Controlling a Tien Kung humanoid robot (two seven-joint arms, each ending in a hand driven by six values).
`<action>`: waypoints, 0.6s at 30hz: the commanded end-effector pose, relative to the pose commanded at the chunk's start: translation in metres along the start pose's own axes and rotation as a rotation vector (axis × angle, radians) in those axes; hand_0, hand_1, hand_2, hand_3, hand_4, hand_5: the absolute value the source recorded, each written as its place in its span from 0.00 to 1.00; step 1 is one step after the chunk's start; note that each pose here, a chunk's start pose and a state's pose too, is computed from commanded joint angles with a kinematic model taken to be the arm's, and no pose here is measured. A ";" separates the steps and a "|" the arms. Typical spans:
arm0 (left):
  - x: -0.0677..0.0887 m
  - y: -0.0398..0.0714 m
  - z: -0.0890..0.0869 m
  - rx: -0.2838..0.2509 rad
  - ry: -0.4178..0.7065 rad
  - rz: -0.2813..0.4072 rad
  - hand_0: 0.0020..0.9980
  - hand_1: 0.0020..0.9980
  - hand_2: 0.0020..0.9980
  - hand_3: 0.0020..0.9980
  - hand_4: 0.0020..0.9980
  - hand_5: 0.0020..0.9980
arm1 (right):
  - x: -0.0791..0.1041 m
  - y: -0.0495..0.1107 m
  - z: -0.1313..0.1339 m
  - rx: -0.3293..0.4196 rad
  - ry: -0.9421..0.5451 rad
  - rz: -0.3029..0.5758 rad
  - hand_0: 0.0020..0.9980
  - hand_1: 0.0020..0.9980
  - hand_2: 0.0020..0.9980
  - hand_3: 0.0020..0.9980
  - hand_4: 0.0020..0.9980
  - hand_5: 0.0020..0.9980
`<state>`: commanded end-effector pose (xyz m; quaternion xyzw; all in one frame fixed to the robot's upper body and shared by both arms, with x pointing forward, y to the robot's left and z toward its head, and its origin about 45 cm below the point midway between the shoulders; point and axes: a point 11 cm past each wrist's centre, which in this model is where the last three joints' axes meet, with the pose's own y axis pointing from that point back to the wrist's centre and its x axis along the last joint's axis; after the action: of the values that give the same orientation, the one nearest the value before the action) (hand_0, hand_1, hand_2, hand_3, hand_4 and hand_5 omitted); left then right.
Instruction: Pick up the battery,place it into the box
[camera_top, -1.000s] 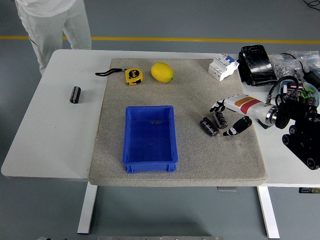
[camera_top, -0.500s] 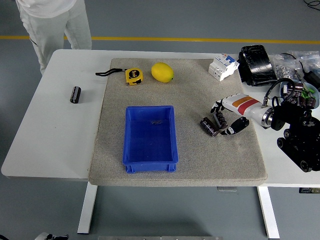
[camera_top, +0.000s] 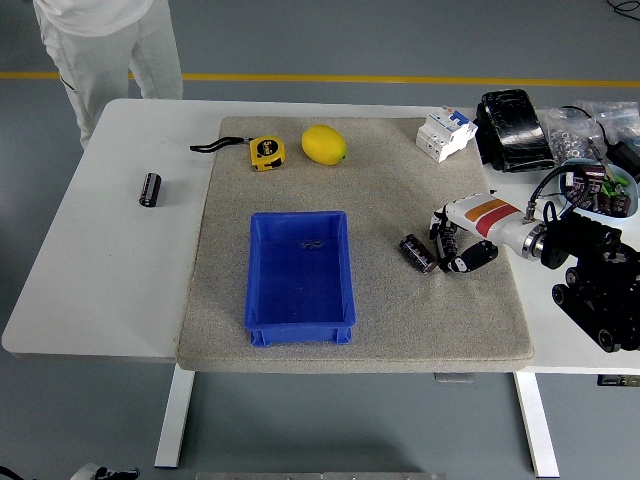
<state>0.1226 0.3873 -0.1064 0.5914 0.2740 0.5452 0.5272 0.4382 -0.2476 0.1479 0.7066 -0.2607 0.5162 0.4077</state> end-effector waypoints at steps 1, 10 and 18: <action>0.000 0.000 0.000 0.000 0.000 0.000 0.80 0.74 0.73 0.56 0.63 0.50 | 0.001 0.000 0.000 0.000 -0.001 0.001 0.44 0.46 0.49 0.47 0.72 0.06; 0.001 0.000 0.000 0.001 -0.002 0.000 0.80 0.74 0.73 0.56 0.63 0.50 | 0.010 0.000 0.002 0.003 0.008 0.013 0.41 0.46 0.49 0.47 0.70 0.04; 0.002 0.000 -0.003 0.006 -0.003 0.004 0.80 0.74 0.73 0.56 0.63 0.50 | 0.031 -0.001 -0.001 0.025 0.020 0.052 0.41 0.46 0.49 0.47 0.70 0.05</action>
<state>0.1203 0.3903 -0.1062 0.5944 0.2739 0.5443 0.5248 0.4488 -0.2450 0.1771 0.6993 -0.2684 0.5370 0.3880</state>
